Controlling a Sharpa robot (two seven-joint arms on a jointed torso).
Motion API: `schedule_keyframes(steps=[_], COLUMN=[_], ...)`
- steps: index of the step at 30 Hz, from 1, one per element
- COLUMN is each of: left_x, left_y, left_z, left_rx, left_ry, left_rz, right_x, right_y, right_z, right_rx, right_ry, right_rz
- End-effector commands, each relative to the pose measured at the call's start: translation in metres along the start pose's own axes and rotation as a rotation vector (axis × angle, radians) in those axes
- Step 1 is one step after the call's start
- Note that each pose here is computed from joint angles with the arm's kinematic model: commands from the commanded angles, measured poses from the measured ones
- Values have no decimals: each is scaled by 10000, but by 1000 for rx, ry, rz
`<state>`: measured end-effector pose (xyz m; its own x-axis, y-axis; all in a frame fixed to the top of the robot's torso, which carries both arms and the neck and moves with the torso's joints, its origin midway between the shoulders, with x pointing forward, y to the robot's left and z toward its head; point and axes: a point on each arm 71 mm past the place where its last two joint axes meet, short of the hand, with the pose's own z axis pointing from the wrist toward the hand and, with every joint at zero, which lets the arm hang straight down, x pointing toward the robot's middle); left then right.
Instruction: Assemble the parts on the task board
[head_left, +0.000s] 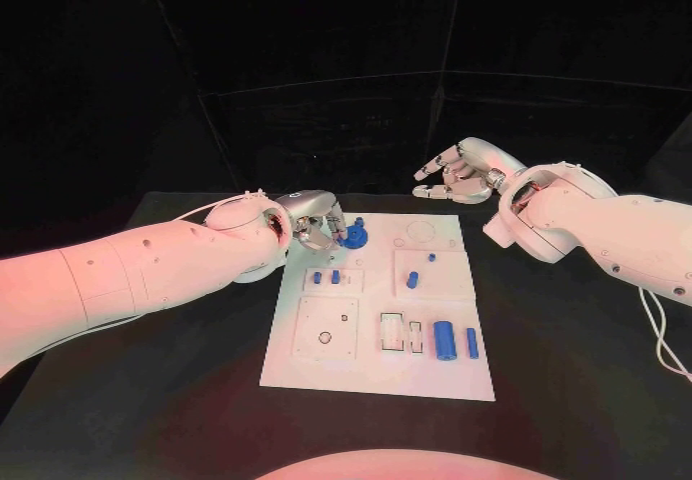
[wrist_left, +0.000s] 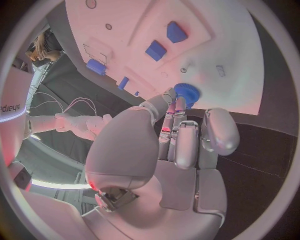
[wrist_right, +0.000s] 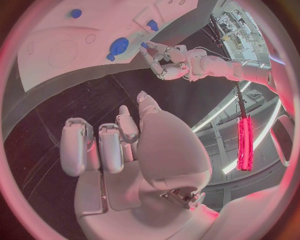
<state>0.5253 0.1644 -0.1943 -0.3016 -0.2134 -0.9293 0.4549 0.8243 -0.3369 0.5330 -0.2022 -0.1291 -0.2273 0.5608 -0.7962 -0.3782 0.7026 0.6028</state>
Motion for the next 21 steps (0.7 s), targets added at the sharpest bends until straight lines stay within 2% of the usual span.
schedule_keyframes(steps=[1, 8, 21], left_x=[12, 43, 82], left_y=[42, 121, 170], left_z=[-12, -27, -18], left_rx=[-27, -58, -86], left_ry=[43, 98, 124], left_rz=[-4, -5, -20], right_x=[-7, -8, -7], right_y=[9, 5, 7], right_z=[1, 0, -2], right_rx=[-8, -8, -9], right_ry=[5, 5, 5], right_rz=[1, 1, 2])
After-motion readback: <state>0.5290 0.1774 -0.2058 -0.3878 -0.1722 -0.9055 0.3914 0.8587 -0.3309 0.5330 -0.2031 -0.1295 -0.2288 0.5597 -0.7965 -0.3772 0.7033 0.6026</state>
